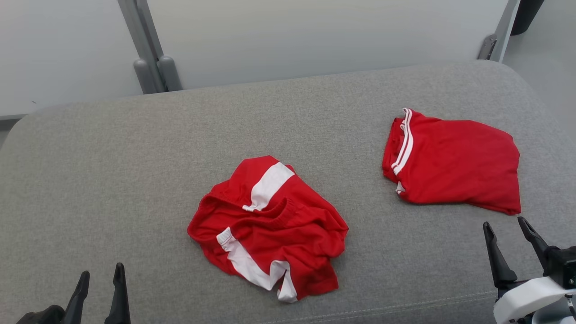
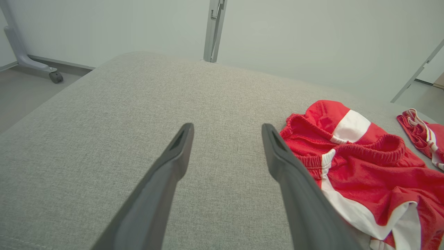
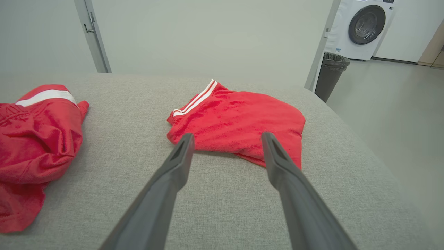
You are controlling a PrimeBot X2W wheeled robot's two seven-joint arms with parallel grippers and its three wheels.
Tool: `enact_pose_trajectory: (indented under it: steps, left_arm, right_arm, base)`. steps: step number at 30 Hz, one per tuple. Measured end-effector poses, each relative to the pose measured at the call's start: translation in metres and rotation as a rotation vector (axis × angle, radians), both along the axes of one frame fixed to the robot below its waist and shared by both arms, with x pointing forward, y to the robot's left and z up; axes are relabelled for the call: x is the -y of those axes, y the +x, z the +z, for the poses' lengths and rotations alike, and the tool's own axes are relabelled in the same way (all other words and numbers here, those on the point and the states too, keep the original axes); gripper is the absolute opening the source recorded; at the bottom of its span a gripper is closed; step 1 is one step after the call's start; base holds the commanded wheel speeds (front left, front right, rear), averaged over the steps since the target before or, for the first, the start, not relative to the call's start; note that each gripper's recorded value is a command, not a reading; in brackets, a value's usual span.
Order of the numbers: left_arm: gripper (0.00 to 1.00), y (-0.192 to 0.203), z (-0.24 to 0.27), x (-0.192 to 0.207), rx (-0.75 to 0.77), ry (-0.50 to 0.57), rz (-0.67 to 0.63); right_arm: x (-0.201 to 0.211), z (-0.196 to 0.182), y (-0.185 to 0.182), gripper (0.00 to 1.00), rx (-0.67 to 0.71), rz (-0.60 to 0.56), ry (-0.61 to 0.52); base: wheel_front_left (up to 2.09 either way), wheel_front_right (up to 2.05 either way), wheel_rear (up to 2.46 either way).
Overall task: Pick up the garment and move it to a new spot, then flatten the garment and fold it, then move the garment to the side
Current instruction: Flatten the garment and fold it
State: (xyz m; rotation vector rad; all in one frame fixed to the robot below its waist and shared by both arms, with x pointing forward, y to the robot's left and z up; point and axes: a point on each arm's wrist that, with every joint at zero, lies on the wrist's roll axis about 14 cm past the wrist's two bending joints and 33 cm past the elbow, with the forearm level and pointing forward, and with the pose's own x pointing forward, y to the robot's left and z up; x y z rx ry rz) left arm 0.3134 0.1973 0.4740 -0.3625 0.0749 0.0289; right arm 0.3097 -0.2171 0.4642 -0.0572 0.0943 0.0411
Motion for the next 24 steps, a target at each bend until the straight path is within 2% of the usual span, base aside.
enact_pose_trajectory:
  steps: [4, 10, 12, 16, 24]
  left_arm:
    - [1.00, -0.001, 0.001, 0.002, 0.008, 0.006, -0.011]
    - [1.00, -0.005, 0.001, 0.003, 0.012, -0.003, -0.003]
    - [1.00, -0.007, 0.002, 0.006, 0.016, -0.023, -0.002]
    - [1.00, -0.010, 0.002, 0.008, 0.018, -0.029, 0.000]
    - [1.00, -0.015, 0.006, 0.016, 0.037, -0.067, 0.000]
  right_arm:
    - [-0.012, 0.005, 0.007, 1.00, 0.015, 0.059, -0.018]
    - [-0.051, 0.034, 0.033, 1.00, 0.112, 0.237, -0.074]
    - [-0.077, 0.046, 0.045, 1.00, 0.144, 0.348, -0.115]
    - [-0.116, 0.059, 0.057, 1.00, 0.174, 0.500, -0.170]
    - [-0.191, 0.067, 0.072, 1.00, 0.188, 0.750, -0.280]
  base:
    - [0.00, 0.00, 0.00]
    - [0.00, 0.00, 0.00]
    - [0.00, 0.00, 0.00]
    - [0.00, 0.00, 0.00]
    - [0.00, 0.00, 0.00]
